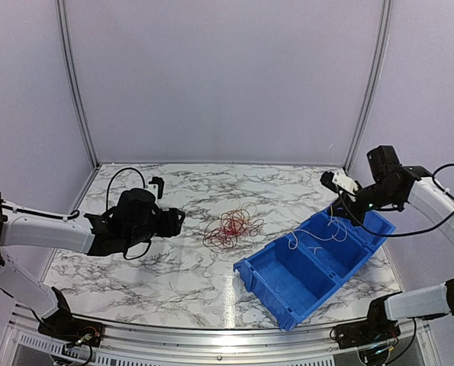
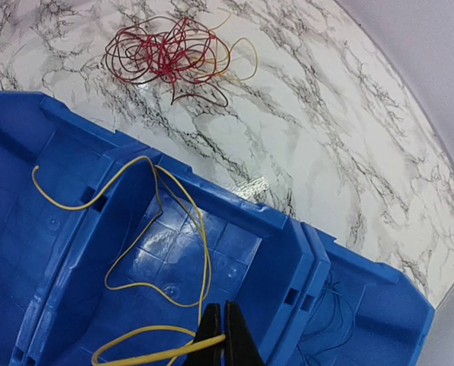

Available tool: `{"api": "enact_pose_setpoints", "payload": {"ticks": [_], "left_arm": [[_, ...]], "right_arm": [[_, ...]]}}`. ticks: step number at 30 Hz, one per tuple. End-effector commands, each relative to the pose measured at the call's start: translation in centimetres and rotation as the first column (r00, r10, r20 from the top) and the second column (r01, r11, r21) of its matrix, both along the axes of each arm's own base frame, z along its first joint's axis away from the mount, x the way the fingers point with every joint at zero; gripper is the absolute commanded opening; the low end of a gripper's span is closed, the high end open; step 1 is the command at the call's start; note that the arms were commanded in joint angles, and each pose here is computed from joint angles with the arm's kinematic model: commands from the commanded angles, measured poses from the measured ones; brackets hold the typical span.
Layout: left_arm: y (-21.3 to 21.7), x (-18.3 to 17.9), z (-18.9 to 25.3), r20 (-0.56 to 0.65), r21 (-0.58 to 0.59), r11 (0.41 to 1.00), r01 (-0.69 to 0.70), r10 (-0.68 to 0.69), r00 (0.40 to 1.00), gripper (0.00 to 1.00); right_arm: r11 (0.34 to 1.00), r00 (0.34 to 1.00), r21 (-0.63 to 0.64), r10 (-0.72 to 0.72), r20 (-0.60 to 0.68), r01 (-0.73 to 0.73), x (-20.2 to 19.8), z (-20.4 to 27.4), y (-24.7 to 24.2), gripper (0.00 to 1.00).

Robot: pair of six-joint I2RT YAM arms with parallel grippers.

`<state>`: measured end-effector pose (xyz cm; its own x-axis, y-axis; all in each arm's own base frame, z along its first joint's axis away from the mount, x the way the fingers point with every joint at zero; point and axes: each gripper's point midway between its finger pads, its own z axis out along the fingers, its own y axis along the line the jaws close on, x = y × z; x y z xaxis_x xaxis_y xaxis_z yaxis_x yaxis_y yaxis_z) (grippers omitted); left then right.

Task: Untangle the cables

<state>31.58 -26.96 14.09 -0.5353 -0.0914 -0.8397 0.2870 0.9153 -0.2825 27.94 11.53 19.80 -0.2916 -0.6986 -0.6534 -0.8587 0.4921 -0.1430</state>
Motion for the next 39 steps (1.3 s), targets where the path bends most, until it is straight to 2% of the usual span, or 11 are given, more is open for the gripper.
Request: {"api": "enact_pose_setpoints", "payload": {"ticks": [1,6,9,13,15,19,21,23,27,36,39], "left_arm": [[-1.0,0.7,-0.2,0.013,0.028,0.999,0.021,-0.021,1.000,0.68],[-1.6,1.0,-0.6,0.006,0.034,0.999,0.031,-0.031,1.000,0.68],[-1.7,1.1,-0.5,0.006,0.032,0.999,0.032,-0.032,0.999,0.68],[-1.8,1.2,-0.4,0.006,0.030,0.999,0.030,-0.030,1.000,0.68],[-1.8,1.1,-0.5,0.004,0.028,0.999,0.031,-0.032,0.999,0.68],[-1.8,1.1,-0.5,0.004,0.028,0.999,0.033,-0.033,0.999,0.68],[-1.7,1.0,-0.5,0.003,0.029,0.999,0.033,-0.033,0.999,0.68],[-1.7,1.0,-0.6,0.003,0.033,0.999,0.032,-0.032,0.999,0.68],[-1.7,1.0,-0.6,0.002,0.031,0.999,0.032,-0.032,0.999,0.68],[-1.5,1.0,-0.1,0.005,0.018,1.000,0.019,-0.019,1.000,0.68],[-1.5,1.0,-0.2,0.001,0.011,1.000,0.014,-0.014,1.000,0.68]], "right_arm": [[0.995,0.995,-0.076,0.054,-0.083,-0.060,-1.5,-1.7,-0.4,0.00],[0.995,0.995,-0.101,0.002,-0.098,-0.012,-0.5,-4.2,0.2,0.00],[0.994,0.991,-0.110,-0.025,-0.130,0.010,0.0,-5.4,1.1,0.03],[0.982,0.982,-0.182,-0.083,-0.168,0.052,0.5,-7.2,0.4,0.29],[0.968,0.981,-0.246,-0.096,-0.170,0.052,0.6,-7.5,-0.6,0.39],[0.939,0.991,-0.342,-0.077,-0.111,0.035,0.9,-4.9,-2.2,0.51],[0.946,0.997,-0.322,-0.048,-0.061,0.026,1.6,-2.1,-1.8,0.53],[0.968,0.998,-0.248,0.022,-0.056,-0.035,1.0,-0.4,-0.3,0.54],[0.979,0.978,-0.071,0.183,-0.101,-0.190,-1.3,-0.1,4.0,0.57],[0.939,0.940,-0.049,0.341,-0.021,-0.342,-2.9,-1.5,9.7,0.66],[0.919,0.920,-0.049,0.390,-0.029,-0.391,-3.9,-2.4,10.6,0.68]]}}
